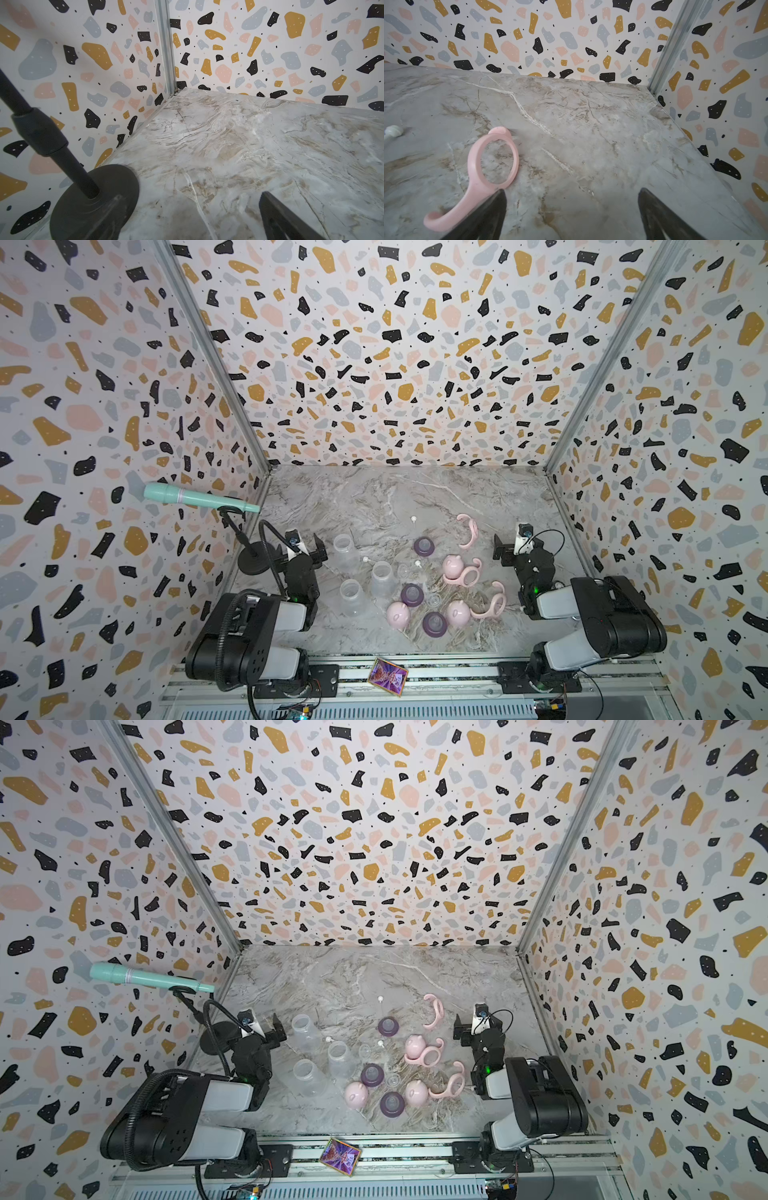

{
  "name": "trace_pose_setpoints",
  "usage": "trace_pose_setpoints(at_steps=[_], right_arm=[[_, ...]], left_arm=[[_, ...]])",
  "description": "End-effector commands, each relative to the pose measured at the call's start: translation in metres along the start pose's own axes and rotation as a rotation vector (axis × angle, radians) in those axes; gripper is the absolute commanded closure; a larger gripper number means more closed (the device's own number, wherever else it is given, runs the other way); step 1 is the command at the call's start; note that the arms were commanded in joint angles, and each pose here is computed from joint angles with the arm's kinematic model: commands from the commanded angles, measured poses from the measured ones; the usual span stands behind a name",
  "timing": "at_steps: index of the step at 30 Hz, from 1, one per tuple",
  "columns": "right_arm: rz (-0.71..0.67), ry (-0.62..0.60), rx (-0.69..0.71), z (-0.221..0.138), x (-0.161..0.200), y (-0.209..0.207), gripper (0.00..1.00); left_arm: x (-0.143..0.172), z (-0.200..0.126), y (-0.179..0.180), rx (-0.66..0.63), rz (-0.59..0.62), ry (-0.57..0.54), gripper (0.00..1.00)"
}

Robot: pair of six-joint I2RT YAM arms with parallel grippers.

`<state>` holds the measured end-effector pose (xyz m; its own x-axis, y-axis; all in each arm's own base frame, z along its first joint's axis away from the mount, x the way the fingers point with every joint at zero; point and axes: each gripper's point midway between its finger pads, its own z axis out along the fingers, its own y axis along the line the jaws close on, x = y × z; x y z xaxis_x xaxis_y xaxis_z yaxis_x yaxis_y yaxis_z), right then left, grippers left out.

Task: Assemble the baby bottles
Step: Pick up the baby bottle from the center of the board.

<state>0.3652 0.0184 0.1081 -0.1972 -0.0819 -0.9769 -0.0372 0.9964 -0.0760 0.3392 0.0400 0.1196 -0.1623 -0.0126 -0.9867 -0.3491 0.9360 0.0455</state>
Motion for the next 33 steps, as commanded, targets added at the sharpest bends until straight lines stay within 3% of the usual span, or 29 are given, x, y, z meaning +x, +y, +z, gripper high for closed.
trace_pose_setpoints(at_steps=[1, 33], right_arm=[[-0.004, -0.045, 0.007, 0.0017, -0.0148, -0.0004, 0.01], [-0.001, -0.047, 0.007, 0.001, -0.015, -0.0014, 0.01]], left_arm=[[-0.0146, -0.0009, 0.0007, -0.006, -0.029, -0.053, 0.0], [-0.0157, -0.0019, 0.0012, -0.006, -0.031, -0.058, 0.01]])
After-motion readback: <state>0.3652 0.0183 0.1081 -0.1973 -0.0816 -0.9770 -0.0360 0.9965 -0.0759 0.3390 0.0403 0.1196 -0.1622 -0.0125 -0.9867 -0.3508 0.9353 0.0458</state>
